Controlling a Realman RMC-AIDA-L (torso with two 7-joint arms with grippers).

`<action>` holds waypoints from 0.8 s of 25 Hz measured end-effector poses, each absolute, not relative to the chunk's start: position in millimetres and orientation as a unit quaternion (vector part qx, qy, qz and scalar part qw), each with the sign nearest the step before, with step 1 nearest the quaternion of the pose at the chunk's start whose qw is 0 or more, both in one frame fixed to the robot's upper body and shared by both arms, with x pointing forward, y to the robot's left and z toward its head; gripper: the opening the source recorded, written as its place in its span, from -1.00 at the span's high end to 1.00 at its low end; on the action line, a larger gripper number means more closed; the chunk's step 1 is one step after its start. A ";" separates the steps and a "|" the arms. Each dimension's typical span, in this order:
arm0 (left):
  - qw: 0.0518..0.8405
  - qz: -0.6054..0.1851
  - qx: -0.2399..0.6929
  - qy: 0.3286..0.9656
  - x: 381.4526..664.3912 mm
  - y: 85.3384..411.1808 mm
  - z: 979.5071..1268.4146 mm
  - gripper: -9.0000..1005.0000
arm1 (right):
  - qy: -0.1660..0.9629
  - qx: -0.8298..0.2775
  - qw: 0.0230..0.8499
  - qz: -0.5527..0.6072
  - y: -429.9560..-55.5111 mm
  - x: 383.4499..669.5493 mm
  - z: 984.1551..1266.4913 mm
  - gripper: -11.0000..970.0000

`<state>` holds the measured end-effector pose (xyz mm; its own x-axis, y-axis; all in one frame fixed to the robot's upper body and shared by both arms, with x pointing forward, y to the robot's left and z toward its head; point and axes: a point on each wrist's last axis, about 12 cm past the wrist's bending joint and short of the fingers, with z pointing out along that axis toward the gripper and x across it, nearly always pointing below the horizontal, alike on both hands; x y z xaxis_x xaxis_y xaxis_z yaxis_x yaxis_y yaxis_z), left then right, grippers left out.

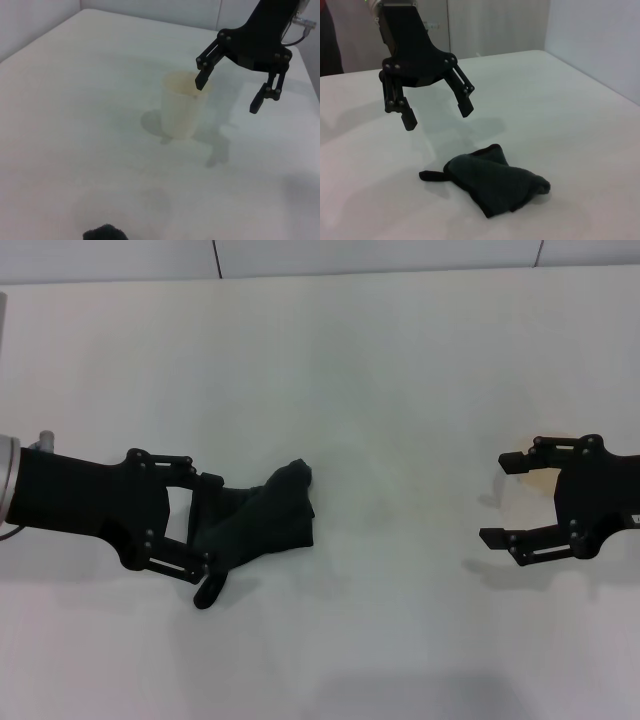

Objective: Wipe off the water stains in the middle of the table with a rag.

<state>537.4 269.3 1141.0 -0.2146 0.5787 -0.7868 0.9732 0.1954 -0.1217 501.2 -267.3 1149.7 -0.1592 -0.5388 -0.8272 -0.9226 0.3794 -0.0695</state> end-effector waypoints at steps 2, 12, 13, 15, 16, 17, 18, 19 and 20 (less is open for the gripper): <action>0.308 -0.321 0.547 0.709 537.4 269.2 1141.5 -0.78 | 0.724 -0.505 0.406 0.237 -267.2 500.8 1149.6 -0.79; 0.316 -0.319 0.538 0.713 534.9 275.6 1140.7 -0.78 | 0.725 -0.504 0.400 0.247 -265.8 498.6 1151.5 -0.79; 0.318 -0.319 0.536 0.714 534.5 277.2 1140.6 -0.78 | 0.725 -0.504 0.399 0.247 -265.8 498.6 1151.7 -0.79; 0.320 -0.320 0.532 0.716 533.6 279.2 1140.6 -0.78 | 0.726 -0.502 0.399 0.247 -266.3 498.7 1151.9 -0.79; 0.320 -0.320 0.532 0.716 533.3 279.5 1140.6 -0.78 | 0.726 -0.502 0.399 0.247 -266.7 498.6 1152.0 -0.79; 0.319 -0.321 0.532 0.715 532.8 279.7 1140.6 -0.78 | 0.726 -0.502 0.399 0.248 -266.9 498.2 1152.1 -0.79; 0.319 -0.321 0.532 0.715 532.5 279.9 1140.7 -0.78 | 0.726 -0.502 0.398 0.249 -267.1 498.0 1152.2 -0.79; 0.319 -0.321 0.533 0.715 532.2 280.1 1140.9 -0.78 | 0.727 -0.502 0.398 0.249 -267.4 497.7 1152.2 -0.79; 0.319 -0.320 0.533 0.715 532.0 280.4 1141.1 -0.78 | 0.727 -0.502 0.397 0.250 -267.5 497.3 1152.2 -0.79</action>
<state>532.0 280.4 1141.1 -0.2281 0.5575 -0.7982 0.9667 0.2270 -0.1178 497.3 -267.5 1152.2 -0.1816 -0.5309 -0.8278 -0.9280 0.3711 -0.0344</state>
